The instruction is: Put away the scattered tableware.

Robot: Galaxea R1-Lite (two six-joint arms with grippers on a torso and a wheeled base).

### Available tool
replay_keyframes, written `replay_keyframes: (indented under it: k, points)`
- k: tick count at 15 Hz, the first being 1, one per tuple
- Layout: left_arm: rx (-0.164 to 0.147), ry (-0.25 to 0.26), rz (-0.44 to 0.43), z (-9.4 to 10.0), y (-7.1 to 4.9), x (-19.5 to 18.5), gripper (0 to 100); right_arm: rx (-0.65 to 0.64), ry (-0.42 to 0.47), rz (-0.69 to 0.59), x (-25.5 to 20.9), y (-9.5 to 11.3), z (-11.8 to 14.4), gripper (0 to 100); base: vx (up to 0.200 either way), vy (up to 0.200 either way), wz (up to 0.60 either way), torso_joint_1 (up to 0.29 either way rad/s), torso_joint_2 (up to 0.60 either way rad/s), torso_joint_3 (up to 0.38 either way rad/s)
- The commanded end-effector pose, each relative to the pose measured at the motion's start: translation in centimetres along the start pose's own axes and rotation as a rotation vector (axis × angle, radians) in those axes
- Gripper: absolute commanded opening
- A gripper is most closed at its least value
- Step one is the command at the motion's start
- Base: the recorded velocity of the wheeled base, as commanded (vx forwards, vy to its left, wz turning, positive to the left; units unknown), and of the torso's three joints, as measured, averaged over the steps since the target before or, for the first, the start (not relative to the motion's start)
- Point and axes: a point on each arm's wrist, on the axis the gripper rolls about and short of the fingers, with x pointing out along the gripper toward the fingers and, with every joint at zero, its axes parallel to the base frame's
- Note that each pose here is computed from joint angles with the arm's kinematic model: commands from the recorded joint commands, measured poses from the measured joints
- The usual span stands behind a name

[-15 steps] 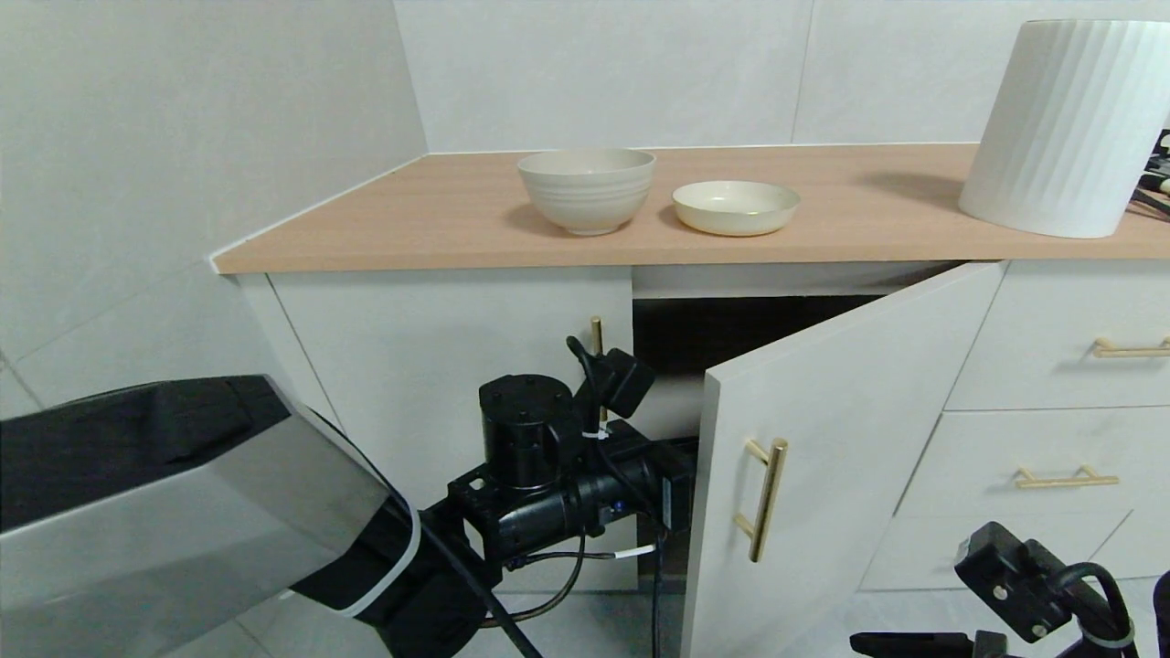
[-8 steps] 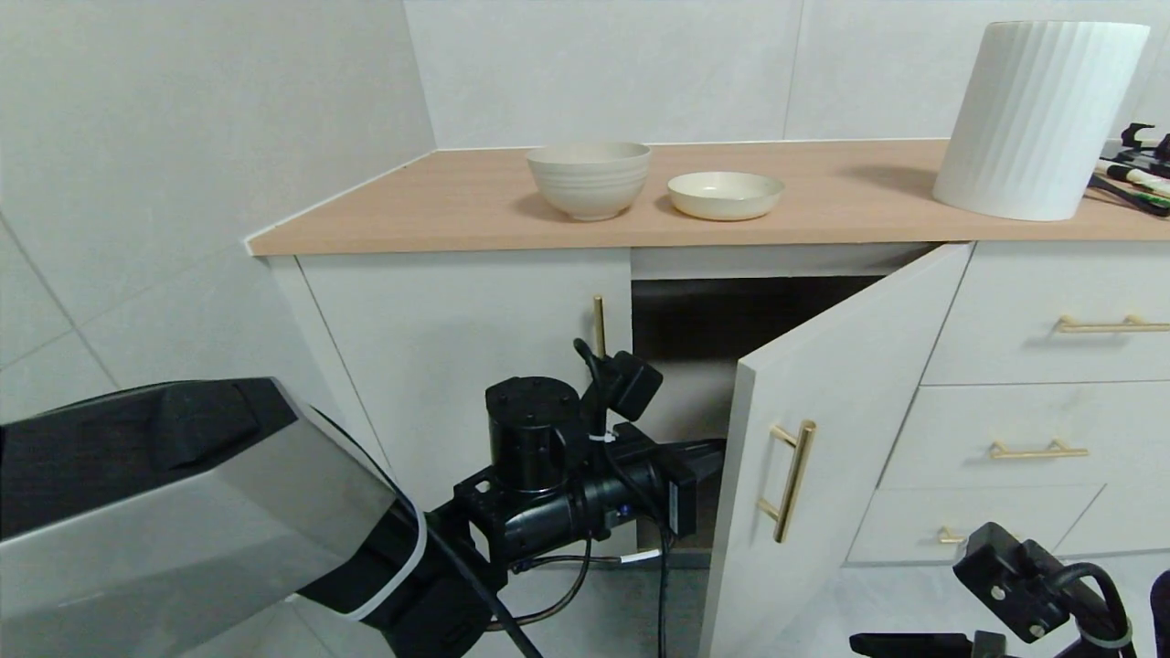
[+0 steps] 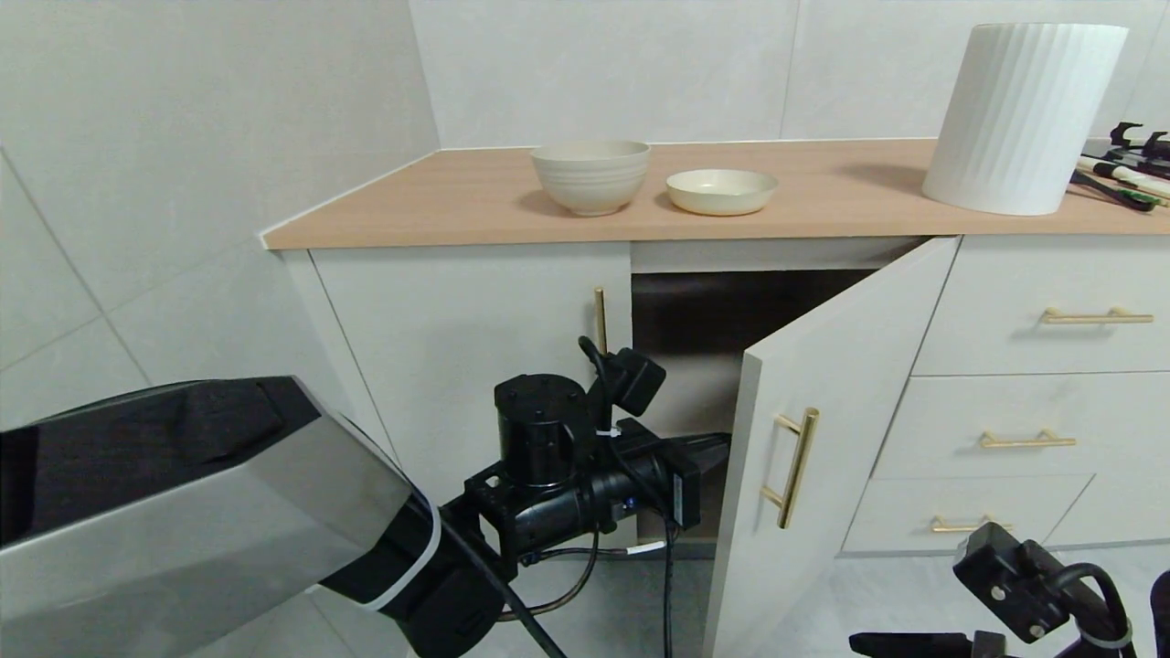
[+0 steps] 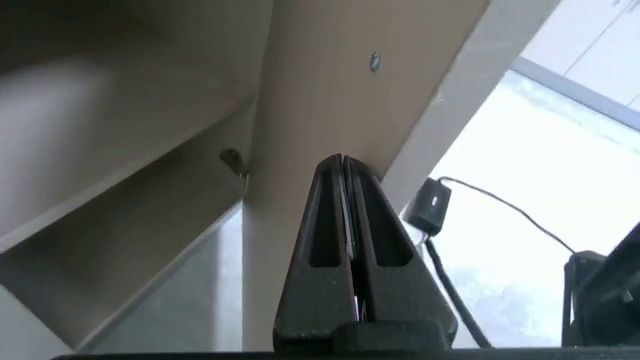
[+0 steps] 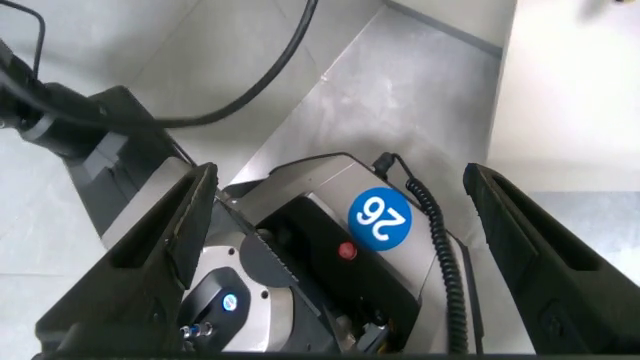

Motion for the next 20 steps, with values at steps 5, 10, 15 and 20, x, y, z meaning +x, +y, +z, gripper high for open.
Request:
replay_keyframes:
  k: [5, 10, 15, 20]
  points:
    - [0.017, 0.007, -0.086, 0.6, -3.2, 2.0, 0, -0.047, 0.017, 0.094, -0.8, 1.5, -0.9, 100, 0.0, 0.0, 0.0, 0.0, 0.0, 0.0]
    - [0.024, 0.04, -0.163, 1.7, -6.6, 4.1, 0, -0.12, 0.036, 0.154, -1.9, 1.9, -2.2, 100, 0.0, 0.0, 0.0, 0.0, 0.0, 0.0]
    - [0.034, 0.106, -0.305, 2.3, -13.4, 7.0, 0, -0.19, 0.078, 0.289, -3.5, 2.1, -3.9, 100, 0.0, 0.0, 0.0, 0.0, 0.0, 0.0]
    - [0.027, 0.089, -0.186, 3.6, -11.6, 4.2, 0, -0.198, 0.055, 0.29, -3.5, 2.1, -3.5, 100, 0.0, 0.0, 0.0, 0.0, 0.0, 0.0]
